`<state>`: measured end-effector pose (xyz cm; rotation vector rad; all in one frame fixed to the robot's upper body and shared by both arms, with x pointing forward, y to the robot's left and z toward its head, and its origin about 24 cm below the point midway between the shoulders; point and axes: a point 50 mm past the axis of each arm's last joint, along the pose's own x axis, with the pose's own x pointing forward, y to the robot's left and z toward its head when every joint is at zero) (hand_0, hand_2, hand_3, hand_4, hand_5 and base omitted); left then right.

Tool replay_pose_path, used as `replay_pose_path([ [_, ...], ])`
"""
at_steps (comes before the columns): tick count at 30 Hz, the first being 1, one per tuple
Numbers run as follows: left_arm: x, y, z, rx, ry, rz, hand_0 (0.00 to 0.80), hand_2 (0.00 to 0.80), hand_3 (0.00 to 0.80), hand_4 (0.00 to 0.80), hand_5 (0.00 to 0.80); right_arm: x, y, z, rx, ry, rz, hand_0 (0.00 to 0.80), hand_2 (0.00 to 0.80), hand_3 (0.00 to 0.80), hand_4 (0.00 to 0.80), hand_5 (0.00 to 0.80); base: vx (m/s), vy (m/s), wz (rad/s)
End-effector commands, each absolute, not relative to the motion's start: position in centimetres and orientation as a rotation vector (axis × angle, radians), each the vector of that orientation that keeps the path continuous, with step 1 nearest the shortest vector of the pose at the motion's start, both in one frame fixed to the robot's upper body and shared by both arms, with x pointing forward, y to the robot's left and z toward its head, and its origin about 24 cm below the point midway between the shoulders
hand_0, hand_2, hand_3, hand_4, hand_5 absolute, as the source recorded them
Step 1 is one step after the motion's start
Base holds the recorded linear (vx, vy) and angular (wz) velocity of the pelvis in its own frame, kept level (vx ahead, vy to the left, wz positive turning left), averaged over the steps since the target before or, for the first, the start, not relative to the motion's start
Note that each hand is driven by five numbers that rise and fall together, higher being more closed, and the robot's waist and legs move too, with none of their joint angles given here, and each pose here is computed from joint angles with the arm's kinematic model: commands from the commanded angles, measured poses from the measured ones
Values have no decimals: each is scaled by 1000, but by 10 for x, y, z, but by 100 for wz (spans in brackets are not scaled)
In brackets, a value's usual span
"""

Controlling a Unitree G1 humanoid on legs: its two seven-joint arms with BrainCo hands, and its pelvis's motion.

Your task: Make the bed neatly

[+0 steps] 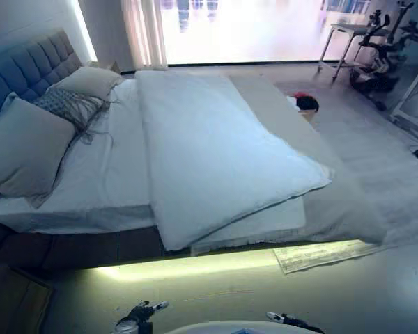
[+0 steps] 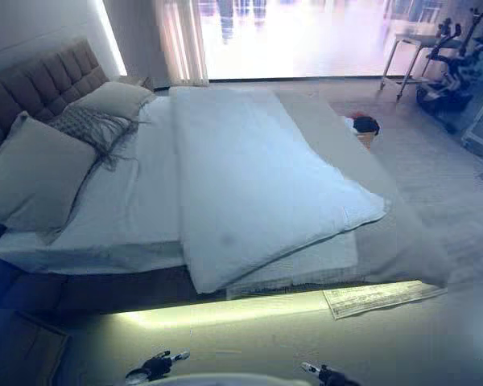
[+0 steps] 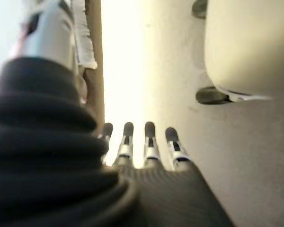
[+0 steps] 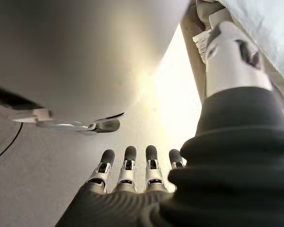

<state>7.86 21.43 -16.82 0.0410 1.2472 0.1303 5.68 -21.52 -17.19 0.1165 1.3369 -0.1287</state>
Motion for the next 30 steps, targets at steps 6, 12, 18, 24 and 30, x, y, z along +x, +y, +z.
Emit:
replay_pose_path([
  [6, 90, 192, -170, -7, 1245, 48, 0, 0, 0, 0, 0, 78, -202, -171, 115, 1290, -72, 0, 0, 0, 0, 0, 0, 0, 0],
  [12, 90, 195, -170, 16, 1244, 65, 0, 0, 0, 0, 0, 86, -201, -170, 122, 1257, -69, 0, 0, 0, 0, 0, 7, -29, 0],
  [18, 89, 195, -170, 55, 1263, 62, 0, 0, 0, 0, 0, 87, -196, -170, 152, 1278, -35, 0, 0, 0, 0, 0, 10, -37, -1],
  [24, 96, 195, -169, 57, 1252, 84, 0, 0, 0, 0, 0, 90, -194, -170, 152, 1284, -46, 0, 0, 0, 0, 0, -8, -55, -4],
  [30, 96, 203, -168, 33, 1237, 166, 0, 0, 0, 0, 0, 88, -203, -170, 31, 1306, -78, 0, 0, 0, 0, 0, 44, -113, -7],
])
